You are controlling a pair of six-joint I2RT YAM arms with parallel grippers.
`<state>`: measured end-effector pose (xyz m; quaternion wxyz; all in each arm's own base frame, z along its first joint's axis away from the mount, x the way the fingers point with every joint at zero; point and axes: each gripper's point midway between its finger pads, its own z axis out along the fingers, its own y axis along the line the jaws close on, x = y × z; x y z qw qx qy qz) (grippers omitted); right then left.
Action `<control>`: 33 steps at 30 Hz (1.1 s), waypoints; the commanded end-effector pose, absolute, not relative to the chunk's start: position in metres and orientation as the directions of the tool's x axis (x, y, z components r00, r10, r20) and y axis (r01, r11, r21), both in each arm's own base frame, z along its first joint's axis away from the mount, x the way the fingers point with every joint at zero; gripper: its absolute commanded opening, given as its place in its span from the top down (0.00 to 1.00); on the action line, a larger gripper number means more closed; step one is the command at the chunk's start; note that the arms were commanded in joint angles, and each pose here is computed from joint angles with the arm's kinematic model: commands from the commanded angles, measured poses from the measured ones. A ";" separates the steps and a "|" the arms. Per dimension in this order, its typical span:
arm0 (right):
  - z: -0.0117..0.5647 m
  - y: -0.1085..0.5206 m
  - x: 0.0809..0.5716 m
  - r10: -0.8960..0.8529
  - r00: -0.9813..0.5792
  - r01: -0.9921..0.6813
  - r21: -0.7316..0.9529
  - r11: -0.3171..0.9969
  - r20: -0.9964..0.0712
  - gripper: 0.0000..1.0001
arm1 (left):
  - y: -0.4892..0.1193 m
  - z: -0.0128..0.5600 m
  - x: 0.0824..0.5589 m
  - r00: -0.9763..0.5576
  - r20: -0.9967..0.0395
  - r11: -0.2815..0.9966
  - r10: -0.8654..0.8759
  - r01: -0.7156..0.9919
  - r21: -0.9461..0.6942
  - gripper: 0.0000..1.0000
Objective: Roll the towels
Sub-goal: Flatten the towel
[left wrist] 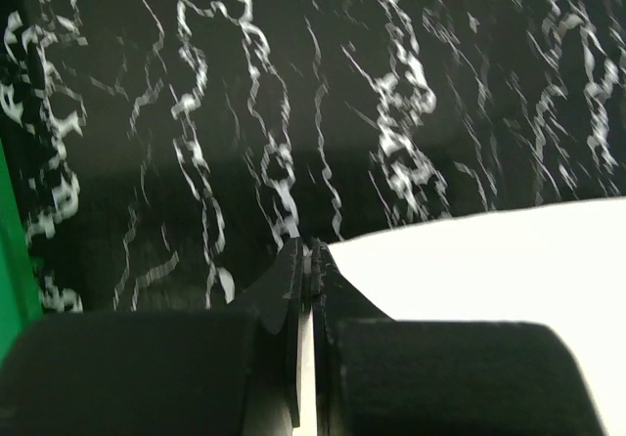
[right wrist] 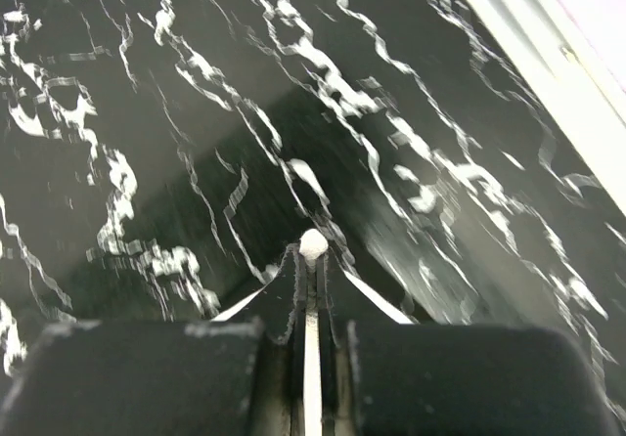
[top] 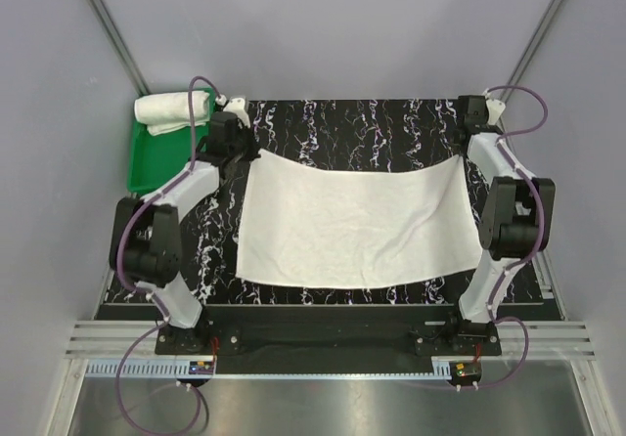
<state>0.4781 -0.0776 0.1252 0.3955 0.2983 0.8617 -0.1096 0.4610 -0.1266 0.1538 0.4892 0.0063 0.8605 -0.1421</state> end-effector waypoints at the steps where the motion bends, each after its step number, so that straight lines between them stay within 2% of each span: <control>1: 0.157 -0.083 0.526 0.394 -0.418 0.584 0.090 0.807 -0.818 1.00 | -0.121 0.195 0.518 -0.385 -0.907 0.960 -0.169 0.144 -0.240 1.00; 3: 0.137 -0.088 0.535 0.394 -0.445 0.595 0.063 0.801 -0.804 1.00 | -0.116 0.169 0.534 -0.430 -0.889 0.966 -0.155 0.124 -0.229 1.00; 8: 0.132 -0.105 0.557 0.401 -0.447 0.624 0.042 0.780 -0.800 0.99 | -0.101 0.156 0.564 -0.449 -0.880 0.973 -0.153 0.090 -0.214 1.00; 10: 0.125 -0.105 0.567 0.390 -0.462 0.616 0.028 0.788 -0.797 0.85 | -0.097 0.148 0.573 -0.455 -0.877 0.974 -0.153 0.080 -0.211 1.00; 12: 0.120 -0.107 0.577 0.385 -0.470 0.607 0.026 0.795 -0.794 0.64 | -0.091 0.144 0.581 -0.464 -0.874 0.977 -0.147 0.071 -0.202 1.00; 13: 0.116 -0.107 0.579 0.383 -0.483 0.604 0.017 0.797 -0.788 0.38 | -0.088 0.142 0.585 -0.466 -0.873 0.980 -0.142 0.060 -0.191 1.00; 16: 0.115 -0.108 0.583 0.383 -0.501 0.604 0.003 0.797 -0.776 0.14 | -0.079 0.137 0.596 -0.498 -0.855 0.982 -0.148 0.029 -0.187 1.00; 17: 0.119 -0.109 0.583 0.382 -0.498 0.607 0.002 0.795 -0.779 0.09 | -0.075 0.129 0.594 -0.533 -0.830 0.980 -0.163 0.008 -0.198 0.99; 18: 0.130 -0.109 0.579 0.383 -0.485 0.612 0.007 0.791 -0.786 0.07 | -0.075 0.143 0.599 -0.518 -0.838 0.977 -0.173 0.014 -0.211 0.88; 19: 0.136 -0.109 0.577 0.380 -0.477 0.612 0.011 0.791 -0.792 0.05 | -0.079 0.147 0.598 -0.523 -0.834 0.973 -0.177 0.036 -0.229 0.54; 21: 0.168 -0.109 0.568 0.379 -0.435 0.615 0.038 0.788 -0.817 0.02 | -0.080 0.169 0.592 -0.498 -0.846 0.968 -0.194 0.045 -0.248 0.32; 22: 0.168 -0.109 0.559 0.382 -0.441 0.618 0.034 0.786 -0.812 0.02 | -0.079 0.179 0.589 -0.481 -0.854 0.968 -0.197 0.045 -0.248 0.11; 23: 0.175 -0.108 0.552 0.382 -0.435 0.619 0.037 0.784 -0.815 0.01 | -0.078 0.207 0.584 -0.435 -0.875 0.964 -0.213 0.051 -0.260 0.04; 25: 0.194 -0.107 0.526 0.386 -0.420 0.626 0.046 0.779 -0.821 0.00 | -0.077 0.221 0.571 -0.420 -0.877 0.960 -0.232 0.044 -0.275 0.01; 26: 0.200 -0.106 0.516 0.389 -0.416 0.626 0.051 0.778 -0.822 0.00 | -0.076 0.246 0.560 -0.388 -0.889 0.958 -0.243 0.047 -0.282 0.01; 27: 0.225 -0.104 0.502 0.389 -0.375 0.624 0.081 0.777 -0.841 0.00 | -0.074 0.247 0.551 -0.395 -0.884 0.957 -0.251 0.035 -0.288 0.01; 29: 0.213 -0.100 0.474 0.403 -0.405 0.628 0.071 0.775 -0.821 0.00 | -0.068 0.274 0.525 -0.371 -0.883 0.951 -0.287 0.003 -0.311 0.01; 31: 0.216 -0.097 0.440 0.433 -0.394 0.642 0.094 0.761 -0.811 0.01 | -0.065 0.264 0.498 -0.400 -0.863 0.945 -0.309 -0.025 -0.327 0.01; 32: 0.215 -0.100 0.429 0.453 -0.389 0.650 0.110 0.752 -0.802 0.00 | -0.064 0.286 0.476 -0.368 -0.865 0.933 -0.342 -0.025 -0.359 0.01; 33: 0.213 -0.096 0.411 0.477 -0.389 0.642 0.140 0.754 -0.788 0.00 | -0.064 0.259 0.458 -0.417 -0.839 0.930 -0.350 -0.047 -0.365 0.01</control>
